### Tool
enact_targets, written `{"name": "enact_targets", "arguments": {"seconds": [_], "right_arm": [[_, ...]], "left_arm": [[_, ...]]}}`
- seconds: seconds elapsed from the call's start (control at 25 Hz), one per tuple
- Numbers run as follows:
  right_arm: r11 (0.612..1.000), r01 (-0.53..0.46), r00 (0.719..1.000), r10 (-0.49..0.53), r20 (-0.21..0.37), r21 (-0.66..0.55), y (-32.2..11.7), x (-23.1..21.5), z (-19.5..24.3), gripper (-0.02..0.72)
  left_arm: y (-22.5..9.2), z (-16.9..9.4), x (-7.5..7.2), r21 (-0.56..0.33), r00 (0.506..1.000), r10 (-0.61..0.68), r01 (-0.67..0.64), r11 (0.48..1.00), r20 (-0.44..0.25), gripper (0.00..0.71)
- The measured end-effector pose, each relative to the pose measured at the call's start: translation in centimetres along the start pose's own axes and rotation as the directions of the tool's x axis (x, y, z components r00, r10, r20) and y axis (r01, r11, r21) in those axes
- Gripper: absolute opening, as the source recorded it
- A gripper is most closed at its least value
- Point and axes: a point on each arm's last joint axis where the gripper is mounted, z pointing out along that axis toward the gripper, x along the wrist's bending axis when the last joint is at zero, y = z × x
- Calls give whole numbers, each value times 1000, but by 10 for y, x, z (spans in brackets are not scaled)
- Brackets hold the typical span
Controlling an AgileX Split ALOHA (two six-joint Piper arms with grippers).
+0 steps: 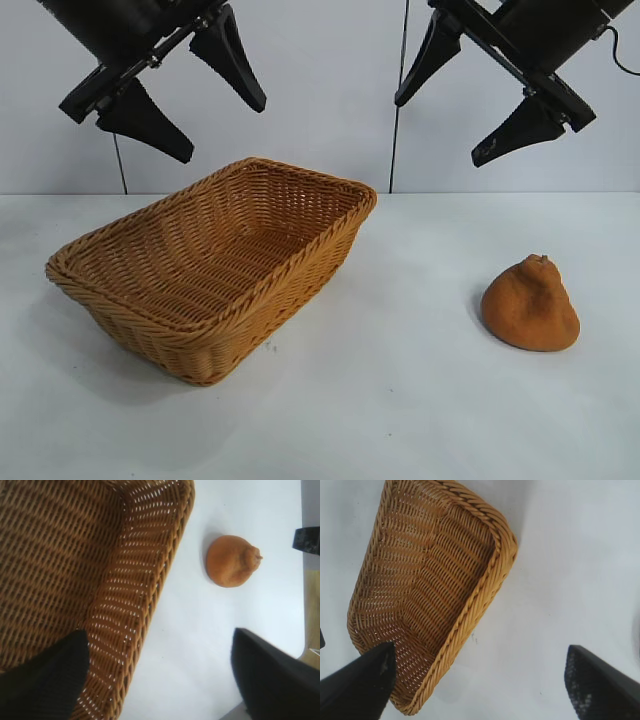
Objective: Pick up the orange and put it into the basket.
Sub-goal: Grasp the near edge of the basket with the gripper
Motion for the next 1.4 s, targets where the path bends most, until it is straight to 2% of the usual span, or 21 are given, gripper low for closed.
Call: {"name": "enact_targets", "arguments": {"seconds": [0.68, 0.88, 1.12, 1.28, 1.4], "right_arm": [[1000, 2, 1000, -2, 0, 0, 0, 0, 0, 631], [1000, 3, 1000, -3, 2, 1, 0, 0, 0, 631], [1000, 3, 1000, -3, 2, 1, 0, 0, 0, 631], [1000, 3, 1000, -3, 2, 1, 0, 0, 0, 631], [1000, 3, 1000, -3, 2, 3, 0, 0, 0, 631]], "left_arm": [[0, 0, 0, -1, 1000, 0, 0, 1000, 0, 559], [5, 0, 0, -50, 1000, 0, 0, 999, -4, 559], [6, 0, 0, -63, 1000, 0, 0, 998, -5, 559], [8, -6, 10, -58, 997, -73, 72, 996, -18, 559], [9, -20, 20, -69, 989, -134, 129, 989, -67, 559]]}}
